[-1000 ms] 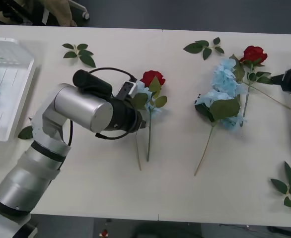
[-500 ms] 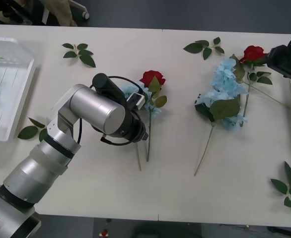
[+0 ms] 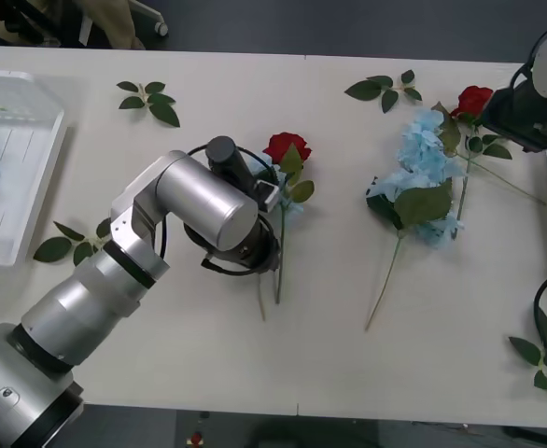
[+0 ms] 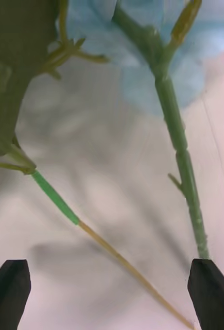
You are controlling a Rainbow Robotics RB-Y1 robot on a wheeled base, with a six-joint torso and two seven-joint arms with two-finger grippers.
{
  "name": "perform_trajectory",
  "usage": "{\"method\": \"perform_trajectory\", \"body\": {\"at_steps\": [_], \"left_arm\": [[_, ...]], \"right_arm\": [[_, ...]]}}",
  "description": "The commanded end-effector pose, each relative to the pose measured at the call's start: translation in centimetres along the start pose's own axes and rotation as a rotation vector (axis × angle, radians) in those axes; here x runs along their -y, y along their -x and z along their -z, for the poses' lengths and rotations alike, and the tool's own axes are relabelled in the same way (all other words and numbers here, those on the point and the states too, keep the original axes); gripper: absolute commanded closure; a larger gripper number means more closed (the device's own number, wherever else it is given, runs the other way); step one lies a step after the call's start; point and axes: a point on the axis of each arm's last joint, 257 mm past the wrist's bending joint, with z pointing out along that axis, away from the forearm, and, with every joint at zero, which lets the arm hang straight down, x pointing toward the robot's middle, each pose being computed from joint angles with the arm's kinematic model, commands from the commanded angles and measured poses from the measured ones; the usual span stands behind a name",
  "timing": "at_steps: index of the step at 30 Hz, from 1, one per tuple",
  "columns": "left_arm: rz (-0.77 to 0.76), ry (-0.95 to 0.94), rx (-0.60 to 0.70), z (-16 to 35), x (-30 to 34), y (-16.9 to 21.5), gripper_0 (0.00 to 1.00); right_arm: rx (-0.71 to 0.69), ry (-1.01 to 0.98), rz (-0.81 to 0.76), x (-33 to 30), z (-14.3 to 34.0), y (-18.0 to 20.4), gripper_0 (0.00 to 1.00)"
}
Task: Put the red flowers into the right box and the blue flowers into the left box
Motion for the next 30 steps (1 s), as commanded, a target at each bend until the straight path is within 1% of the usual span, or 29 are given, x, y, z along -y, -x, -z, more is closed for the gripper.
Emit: {"method": "perform_trajectory", "body": {"at_steps": [1,4,12,16,22,26,28,30], "left_arm": [[0.005,0.002,0.039,0.9,0.6,1.8,0.12],[0.005,0.005,0.038,1.0,0.5,1.9,0.12],[-0.022,0.046,-0.016,-0.1,-0.2,1.2,0.14],[-0.028,0.053,-0.016,-0.1,-0.2,1.4,0.15],[-0.059,0.062,-0.018,-0.2,0.3,1.4,0.15],[-0.079,0.076,-0.023,-0.4,0.3,1.1,0.15],[-0.104,0.103,-0.025,-0.6,0.1,1.0,0.15],[-0.123,0.122,-0.024,-0.7,0.0,0.9,0.15]], "right_arm": [[0.033,0.004,-0.029,-1.8,1.1,1.2,0.07],[0.032,-0.009,-0.033,-1.6,1.0,1.1,0.06],[0.050,-0.011,-0.052,-1.6,1.2,1.7,0.07],[0.052,-0.014,-0.072,-1.3,1.3,1.9,0.07],[0.015,-0.027,-0.100,-1.1,2.1,1.6,0.07],[0.016,-0.021,-0.098,-1.7,2.5,1.9,0.07],[0.009,-0.009,-0.096,-2.1,2.1,1.5,0.07],[-0.042,-0.025,-0.102,-1.6,2.3,0.3,0.07]]}}
